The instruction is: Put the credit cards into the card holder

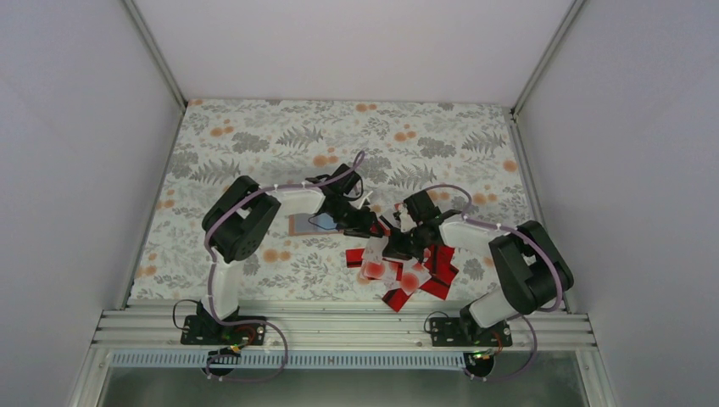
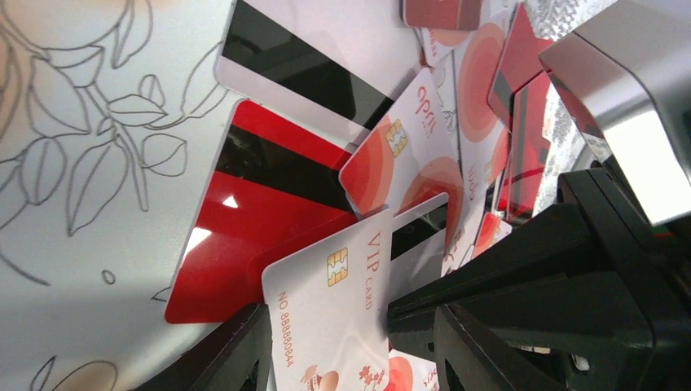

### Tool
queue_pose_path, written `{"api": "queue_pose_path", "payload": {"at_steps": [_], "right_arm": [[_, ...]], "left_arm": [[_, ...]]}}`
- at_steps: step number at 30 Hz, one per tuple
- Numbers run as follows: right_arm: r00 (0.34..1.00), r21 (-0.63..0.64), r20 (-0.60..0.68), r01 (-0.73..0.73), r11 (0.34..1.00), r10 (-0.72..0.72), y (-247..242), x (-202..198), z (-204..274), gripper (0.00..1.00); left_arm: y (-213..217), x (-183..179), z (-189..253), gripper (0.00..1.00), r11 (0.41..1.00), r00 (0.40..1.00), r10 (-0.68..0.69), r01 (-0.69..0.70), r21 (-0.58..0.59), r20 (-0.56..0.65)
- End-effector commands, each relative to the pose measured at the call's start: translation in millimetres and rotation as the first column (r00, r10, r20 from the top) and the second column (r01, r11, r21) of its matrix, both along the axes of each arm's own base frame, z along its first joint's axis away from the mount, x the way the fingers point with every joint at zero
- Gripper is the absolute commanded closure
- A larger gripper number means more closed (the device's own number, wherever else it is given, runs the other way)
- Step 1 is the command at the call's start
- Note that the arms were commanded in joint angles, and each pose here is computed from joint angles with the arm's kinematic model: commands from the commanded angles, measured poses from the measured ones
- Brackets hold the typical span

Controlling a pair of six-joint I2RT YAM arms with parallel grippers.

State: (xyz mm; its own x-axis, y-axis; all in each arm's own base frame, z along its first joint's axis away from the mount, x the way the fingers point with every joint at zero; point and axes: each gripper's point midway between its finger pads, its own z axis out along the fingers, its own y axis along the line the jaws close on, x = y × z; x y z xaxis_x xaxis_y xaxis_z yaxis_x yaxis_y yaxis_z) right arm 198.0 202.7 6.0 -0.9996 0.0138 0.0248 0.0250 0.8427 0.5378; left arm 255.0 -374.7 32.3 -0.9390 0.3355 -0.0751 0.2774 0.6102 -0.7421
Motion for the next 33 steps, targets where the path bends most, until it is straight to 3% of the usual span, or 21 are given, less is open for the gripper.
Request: {"api": "queue_pose_path", "payload": {"at_steps": [1, 6, 16, 27, 33], "right_arm": [[0.99, -0.253, -0.137, -0.018, 0.967, -0.018, -49.7, -42.9, -57.3, 0.96], [0.991, -0.258, -0.129, -0.016, 0.966, -0.018, -50.8, -41.8, -58.8, 0.96], [0.995, -0.257, -0.094, -0.007, 0.966, -0.018, -50.1, -35.8, -59.3, 0.96], [0.998, -0.248, -0.061, -0.001, 0.969, -0.015, -48.4, -29.7, -54.6, 0.96], [0.999, -0.241, -0.053, -0.008, 0.97, -0.005, -46.2, -27.0, -54.0, 0.96]], "left_arm": [[23.0, 1.7, -20.9, 0.48, 0.984, 0.999, 0.036, -0.036, 0.175, 0.006], [29.2, 0.4, -28.6, 0.46, 0.974, 0.999, -0.014, 0.007, 0.226, 0.033], [-1.3, -16.4, 5.1, 0.46, 0.995, 0.996, -0.081, 0.078, -0.064, -0.047], [4.3, -10.9, 39.3, 0.54, 0.964, 0.994, -0.081, 0.057, -0.261, -0.079], [4.0, -12.8, 43.4, 0.56, 0.949, 0.991, -0.096, 0.061, -0.31, -0.098]]}}
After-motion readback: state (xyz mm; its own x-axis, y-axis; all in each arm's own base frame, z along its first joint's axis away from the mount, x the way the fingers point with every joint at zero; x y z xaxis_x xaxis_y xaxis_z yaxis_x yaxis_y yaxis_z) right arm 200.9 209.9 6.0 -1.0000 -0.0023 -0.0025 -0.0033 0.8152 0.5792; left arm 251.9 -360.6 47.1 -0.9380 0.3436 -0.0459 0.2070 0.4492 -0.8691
